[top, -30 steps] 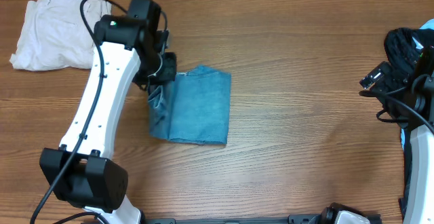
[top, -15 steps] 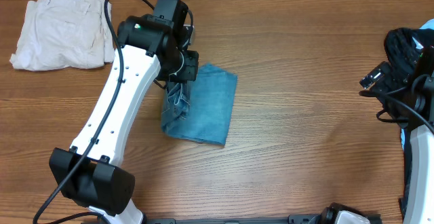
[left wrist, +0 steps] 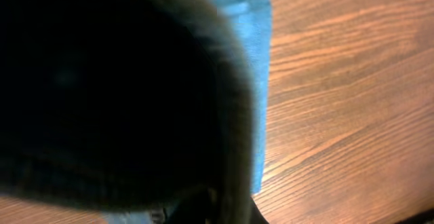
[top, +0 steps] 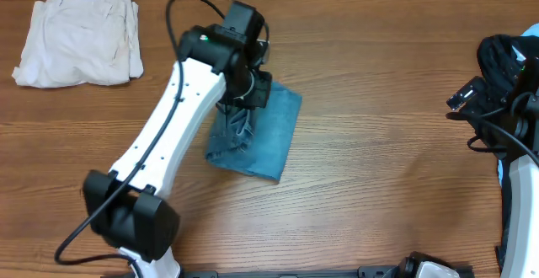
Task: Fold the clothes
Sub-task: 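Press the folded bundle flat with the left gripper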
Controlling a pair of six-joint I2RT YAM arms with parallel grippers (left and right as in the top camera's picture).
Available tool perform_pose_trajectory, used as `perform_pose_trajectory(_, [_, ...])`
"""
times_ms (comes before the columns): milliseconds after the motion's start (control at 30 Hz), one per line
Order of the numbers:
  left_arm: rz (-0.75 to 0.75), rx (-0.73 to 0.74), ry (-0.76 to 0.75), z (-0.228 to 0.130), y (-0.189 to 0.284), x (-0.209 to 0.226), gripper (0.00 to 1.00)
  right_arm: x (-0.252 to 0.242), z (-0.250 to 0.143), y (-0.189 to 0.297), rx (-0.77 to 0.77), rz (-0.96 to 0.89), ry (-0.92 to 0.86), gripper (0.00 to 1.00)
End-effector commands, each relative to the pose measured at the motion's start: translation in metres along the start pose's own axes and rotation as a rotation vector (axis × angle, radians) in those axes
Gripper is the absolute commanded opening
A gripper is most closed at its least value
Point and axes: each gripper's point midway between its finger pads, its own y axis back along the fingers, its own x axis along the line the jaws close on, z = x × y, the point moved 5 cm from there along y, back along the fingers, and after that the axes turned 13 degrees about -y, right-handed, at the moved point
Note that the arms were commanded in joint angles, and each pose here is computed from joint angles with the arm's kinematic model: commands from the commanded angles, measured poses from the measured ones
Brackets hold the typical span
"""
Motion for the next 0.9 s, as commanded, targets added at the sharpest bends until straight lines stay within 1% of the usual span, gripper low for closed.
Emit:
perform_pose_trajectory(0, [-0.075,0.092,-0.015,-0.003,-0.034,-0.02,0.06,0.002,0.005,0.004,-0.025,0.003,-0.006,1.0])
perform_pose_trajectory(100, [-0.094,0.15,-0.026,-0.006,-0.053,-0.027,0.08,0.002,0.005,0.004,-0.025,0.003,-0.006,1.0])
perform_pose_trajectory(267, [-0.149,0.223,-0.042,-0.011,-0.08,-0.039,0.08,0.002,0.005,0.004,-0.025,0.003,-0.006,1.0])
perform_pose_trajectory(400, [-0.159,0.273,-0.055,-0.016,-0.097,-0.046,0.09,0.002,0.005,0.004,-0.025,0.003,-0.006,1.0])
perform_pose_trajectory(467, [-0.159,0.296,-0.058,-0.019,-0.102,-0.049,0.15,0.002,0.005,0.004,-0.025,0.003,-0.006,1.0])
perform_pose_trajectory(533, [-0.16,0.31,-0.08,-0.021,-0.104,-0.05,0.4,0.002,0.005,0.004,-0.025,0.003,-0.006,1.0])
perform_pose_trajectory(567, [-0.161,0.309,-0.08,-0.021,-0.104,-0.05,0.51,0.002,0.005,0.004,-0.025,0.003,-0.006,1.0])
perform_pose_trajectory(600, [-0.161,0.307,-0.08,-0.02,-0.104,-0.05,0.55,0.002,0.005,0.004,-0.025,0.003,-0.006,1.0])
perform_pose_trajectory(667, [-0.161,0.301,-0.08,-0.019,-0.104,-0.05,0.57,0.002,0.005,0.004,-0.025,0.003,-0.006,1.0])
perform_pose_trajectory(767, [-0.162,0.287,-0.073,-0.015,-0.1,-0.047,0.57,0.002,0.005,0.004,-0.025,0.003,-0.006,1.0])
perform_pose_trajectory(867, [-0.189,0.259,-0.087,-0.006,-0.084,-0.045,0.57,0.002,0.005,0.004,-0.025,0.003,-0.006,1.0])
